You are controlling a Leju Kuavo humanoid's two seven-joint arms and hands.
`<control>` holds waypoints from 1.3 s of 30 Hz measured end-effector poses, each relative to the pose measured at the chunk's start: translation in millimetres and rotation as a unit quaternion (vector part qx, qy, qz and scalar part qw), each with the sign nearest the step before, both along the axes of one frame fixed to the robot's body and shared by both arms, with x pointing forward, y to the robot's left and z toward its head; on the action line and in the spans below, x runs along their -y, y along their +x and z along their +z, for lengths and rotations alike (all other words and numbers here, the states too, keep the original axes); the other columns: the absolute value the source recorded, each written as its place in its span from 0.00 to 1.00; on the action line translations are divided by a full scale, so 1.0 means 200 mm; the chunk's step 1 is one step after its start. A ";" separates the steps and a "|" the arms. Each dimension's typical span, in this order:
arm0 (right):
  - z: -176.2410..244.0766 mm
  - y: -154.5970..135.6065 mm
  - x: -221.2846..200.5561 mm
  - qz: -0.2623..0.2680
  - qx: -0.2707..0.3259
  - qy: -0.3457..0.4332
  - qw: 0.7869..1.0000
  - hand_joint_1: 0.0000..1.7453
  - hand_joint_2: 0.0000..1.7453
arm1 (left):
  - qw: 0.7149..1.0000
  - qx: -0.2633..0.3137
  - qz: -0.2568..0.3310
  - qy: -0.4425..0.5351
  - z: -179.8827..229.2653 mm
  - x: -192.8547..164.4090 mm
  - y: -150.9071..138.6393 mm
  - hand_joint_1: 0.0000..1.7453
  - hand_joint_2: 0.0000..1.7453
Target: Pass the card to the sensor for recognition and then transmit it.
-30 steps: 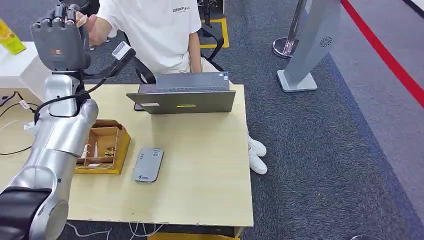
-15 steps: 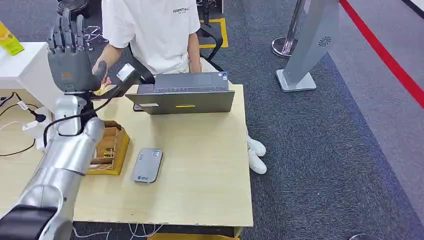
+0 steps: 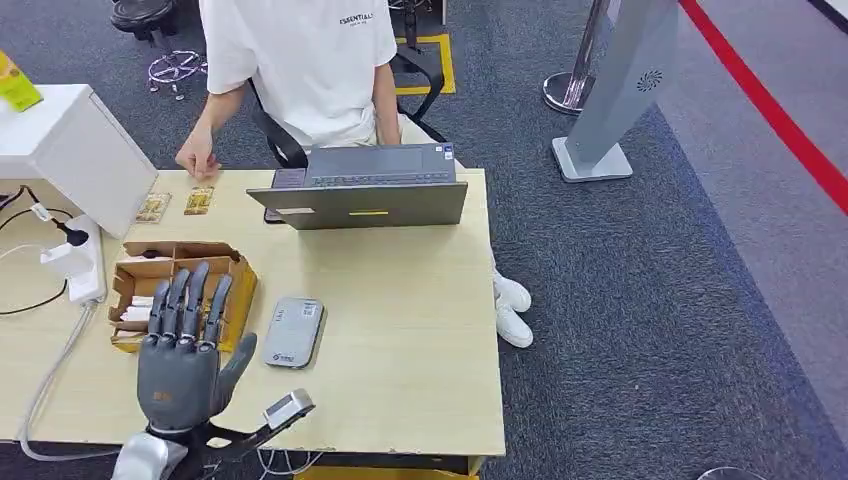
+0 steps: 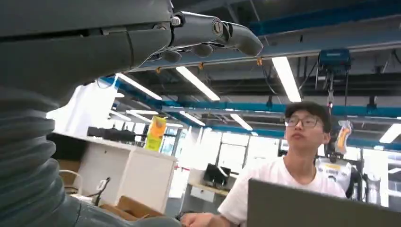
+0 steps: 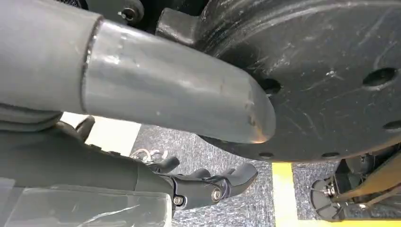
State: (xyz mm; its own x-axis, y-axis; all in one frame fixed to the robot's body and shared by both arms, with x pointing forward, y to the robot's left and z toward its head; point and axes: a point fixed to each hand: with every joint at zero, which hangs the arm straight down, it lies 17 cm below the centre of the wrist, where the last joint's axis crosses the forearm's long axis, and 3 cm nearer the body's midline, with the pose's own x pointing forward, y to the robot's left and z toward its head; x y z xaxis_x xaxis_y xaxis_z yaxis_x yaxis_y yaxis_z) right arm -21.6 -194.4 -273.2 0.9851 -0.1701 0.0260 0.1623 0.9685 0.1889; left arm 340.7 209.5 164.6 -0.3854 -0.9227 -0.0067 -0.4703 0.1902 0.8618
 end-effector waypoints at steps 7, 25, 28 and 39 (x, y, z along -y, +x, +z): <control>-0.04 0.17 0.19 0.167 -0.013 -0.205 0.964 0.00 0.00 | 0.993 -0.060 0.099 0.028 -0.14 -0.21 0.03 0.00 1.00; -0.02 0.37 0.09 0.239 0.045 -0.200 0.949 0.00 0.00 | 0.937 -0.201 0.267 0.100 -0.73 -1.09 0.34 0.00 1.00; -0.02 0.37 0.09 0.242 0.046 -0.200 0.948 0.00 0.00 | 0.938 -0.201 0.263 0.104 -0.75 -1.08 0.33 0.00 1.00; -0.02 0.39 0.09 0.249 0.050 -0.202 0.946 0.00 0.00 | 0.945 -0.189 0.247 0.100 -0.75 -0.97 0.35 0.00 1.00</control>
State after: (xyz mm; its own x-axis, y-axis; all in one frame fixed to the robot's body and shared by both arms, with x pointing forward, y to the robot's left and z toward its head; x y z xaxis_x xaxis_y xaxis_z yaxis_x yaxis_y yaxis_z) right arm 55.4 -213.0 -276.3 0.9295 0.3584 0.0868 -0.3327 0.9166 -0.2218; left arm 411.4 403.2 13.9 0.0819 -0.9856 -0.1481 -0.1112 -0.1567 0.9814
